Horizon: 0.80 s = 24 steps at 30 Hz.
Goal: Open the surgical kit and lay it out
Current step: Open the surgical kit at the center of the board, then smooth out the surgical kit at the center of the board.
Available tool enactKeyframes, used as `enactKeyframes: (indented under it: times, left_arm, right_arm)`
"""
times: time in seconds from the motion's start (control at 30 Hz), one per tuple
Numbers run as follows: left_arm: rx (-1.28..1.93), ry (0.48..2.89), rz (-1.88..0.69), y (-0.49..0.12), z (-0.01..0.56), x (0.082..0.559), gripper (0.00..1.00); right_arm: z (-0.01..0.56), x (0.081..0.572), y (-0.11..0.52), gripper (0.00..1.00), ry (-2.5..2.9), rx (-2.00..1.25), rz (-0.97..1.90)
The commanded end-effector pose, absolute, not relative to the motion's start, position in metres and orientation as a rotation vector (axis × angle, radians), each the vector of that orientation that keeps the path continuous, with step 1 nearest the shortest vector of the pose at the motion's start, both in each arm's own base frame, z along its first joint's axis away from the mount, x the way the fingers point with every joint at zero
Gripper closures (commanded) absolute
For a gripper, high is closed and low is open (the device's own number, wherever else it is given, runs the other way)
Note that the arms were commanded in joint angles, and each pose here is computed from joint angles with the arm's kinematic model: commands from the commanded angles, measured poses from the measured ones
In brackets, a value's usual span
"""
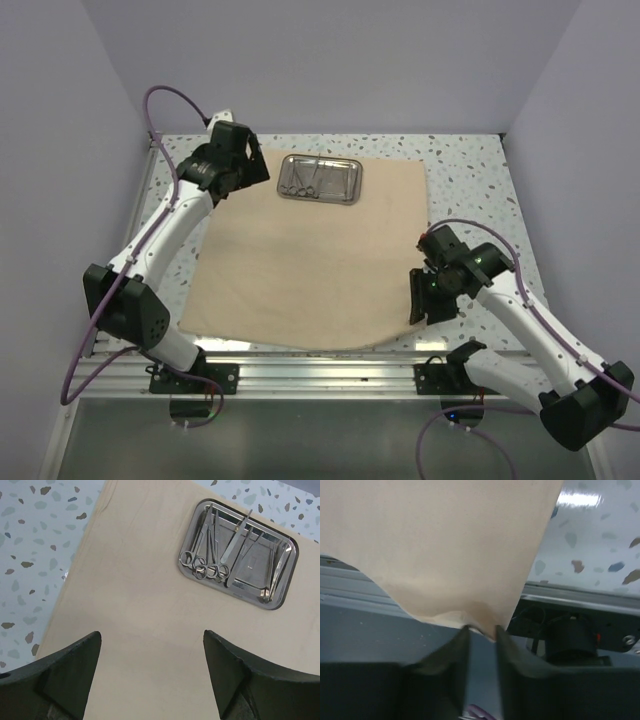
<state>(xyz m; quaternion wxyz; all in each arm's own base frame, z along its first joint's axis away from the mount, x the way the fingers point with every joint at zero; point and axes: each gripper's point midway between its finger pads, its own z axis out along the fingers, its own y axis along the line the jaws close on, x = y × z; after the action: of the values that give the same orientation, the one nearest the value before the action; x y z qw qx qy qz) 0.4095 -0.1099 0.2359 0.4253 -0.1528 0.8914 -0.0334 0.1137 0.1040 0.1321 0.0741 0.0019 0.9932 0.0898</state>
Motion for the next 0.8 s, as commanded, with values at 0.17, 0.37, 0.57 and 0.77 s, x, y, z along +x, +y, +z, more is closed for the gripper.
enactKeyframes:
  times: [0.17,0.37,0.57,0.77]
  left_arm:
    - [-0.449,2.199,-0.120,-0.115,0.245,0.395,0.14]
    - [-0.401,2.208,-0.047,-0.106,0.238,0.396,0.11]
    - [-0.412,2.182,-0.046,-0.066,0.228,0.431,0.09]
    - [-0.438,2.204,-0.023,-0.025,0.194,0.475,0.09]
  right_arm:
    - [0.144,0.076,0.077,0.01,3.092,0.001,0.142]
    - [0.182,0.158,0.118,0.02,2.845,0.036,0.282]
    - [0.205,0.264,0.142,0.02,2.637,0.156,0.422]
    - [0.182,0.350,0.086,0.02,2.581,0.598,0.529]
